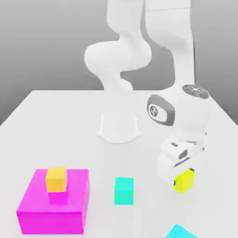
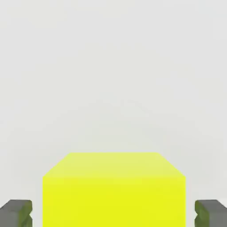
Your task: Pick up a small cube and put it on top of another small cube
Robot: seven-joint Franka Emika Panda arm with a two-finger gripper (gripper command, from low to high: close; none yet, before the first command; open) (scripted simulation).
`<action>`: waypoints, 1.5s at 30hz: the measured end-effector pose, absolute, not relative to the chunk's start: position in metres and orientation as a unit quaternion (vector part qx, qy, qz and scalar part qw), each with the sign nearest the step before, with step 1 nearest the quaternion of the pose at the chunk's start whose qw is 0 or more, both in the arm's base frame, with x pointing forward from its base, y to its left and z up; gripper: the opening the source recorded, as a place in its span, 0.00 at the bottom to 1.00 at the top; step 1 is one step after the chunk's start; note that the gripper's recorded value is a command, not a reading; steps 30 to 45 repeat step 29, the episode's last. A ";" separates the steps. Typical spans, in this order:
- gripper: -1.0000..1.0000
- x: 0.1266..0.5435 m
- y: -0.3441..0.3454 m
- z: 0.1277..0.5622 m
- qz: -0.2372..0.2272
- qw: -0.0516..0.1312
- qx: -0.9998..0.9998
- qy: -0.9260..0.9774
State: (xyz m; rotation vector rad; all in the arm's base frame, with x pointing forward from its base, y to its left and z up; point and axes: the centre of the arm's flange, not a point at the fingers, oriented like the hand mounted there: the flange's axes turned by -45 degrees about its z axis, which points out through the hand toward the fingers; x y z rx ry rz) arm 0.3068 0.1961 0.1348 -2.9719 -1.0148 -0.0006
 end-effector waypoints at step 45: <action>1.00 0.360 0.016 0.193 0.000 0.000 -0.999 -0.045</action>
